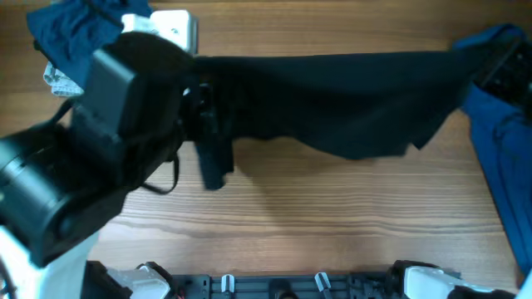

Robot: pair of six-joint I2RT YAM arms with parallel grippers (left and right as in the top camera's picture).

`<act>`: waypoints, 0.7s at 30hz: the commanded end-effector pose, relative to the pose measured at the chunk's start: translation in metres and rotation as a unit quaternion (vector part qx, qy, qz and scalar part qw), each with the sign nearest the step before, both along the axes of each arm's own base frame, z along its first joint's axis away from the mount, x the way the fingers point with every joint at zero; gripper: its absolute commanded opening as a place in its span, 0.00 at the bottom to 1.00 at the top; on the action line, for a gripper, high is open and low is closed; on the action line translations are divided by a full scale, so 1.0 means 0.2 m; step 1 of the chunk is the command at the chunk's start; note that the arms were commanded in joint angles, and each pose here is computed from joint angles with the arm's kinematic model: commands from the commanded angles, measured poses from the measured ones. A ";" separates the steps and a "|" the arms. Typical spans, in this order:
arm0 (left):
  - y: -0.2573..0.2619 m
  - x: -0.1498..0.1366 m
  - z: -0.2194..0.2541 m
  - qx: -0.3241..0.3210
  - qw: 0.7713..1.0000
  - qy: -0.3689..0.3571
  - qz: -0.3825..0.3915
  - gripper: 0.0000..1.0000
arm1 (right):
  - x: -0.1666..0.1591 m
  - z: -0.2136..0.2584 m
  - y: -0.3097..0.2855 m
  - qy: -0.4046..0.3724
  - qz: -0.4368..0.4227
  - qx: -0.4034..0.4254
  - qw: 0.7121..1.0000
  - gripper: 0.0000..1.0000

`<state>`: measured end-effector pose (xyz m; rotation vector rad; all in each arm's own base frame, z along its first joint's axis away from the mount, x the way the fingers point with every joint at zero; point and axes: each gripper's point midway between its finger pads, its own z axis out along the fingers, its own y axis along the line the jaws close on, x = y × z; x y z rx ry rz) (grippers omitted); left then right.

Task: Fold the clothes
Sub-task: 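Lift the shirt with both grippers and pull it taut upward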

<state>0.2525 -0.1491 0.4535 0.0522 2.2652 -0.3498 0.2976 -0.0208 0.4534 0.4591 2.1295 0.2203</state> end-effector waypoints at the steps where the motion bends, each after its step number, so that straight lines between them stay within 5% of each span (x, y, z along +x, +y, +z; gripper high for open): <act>1: 0.04 -0.04 0.08 -0.009 1.000 -0.027 -0.002 0.04 | -0.07 0.11 0.03 -0.036 0.016 -0.002 0.999 0.04; 8: 0.18 0.31 0.14 0.019 0.989 -0.086 0.121 0.04 | 0.24 0.09 -0.01 -0.049 0.014 -0.001 0.999 0.04; 17: 0.19 1.21 0.10 0.008 0.973 -0.189 0.135 0.04 | 0.95 -0.06 0.13 -0.105 0.135 0.056 0.984 0.04; 21: 0.21 1.22 0.38 0.030 0.947 -0.296 0.118 0.04 | 0.92 0.15 0.09 -0.170 0.135 0.029 0.976 0.04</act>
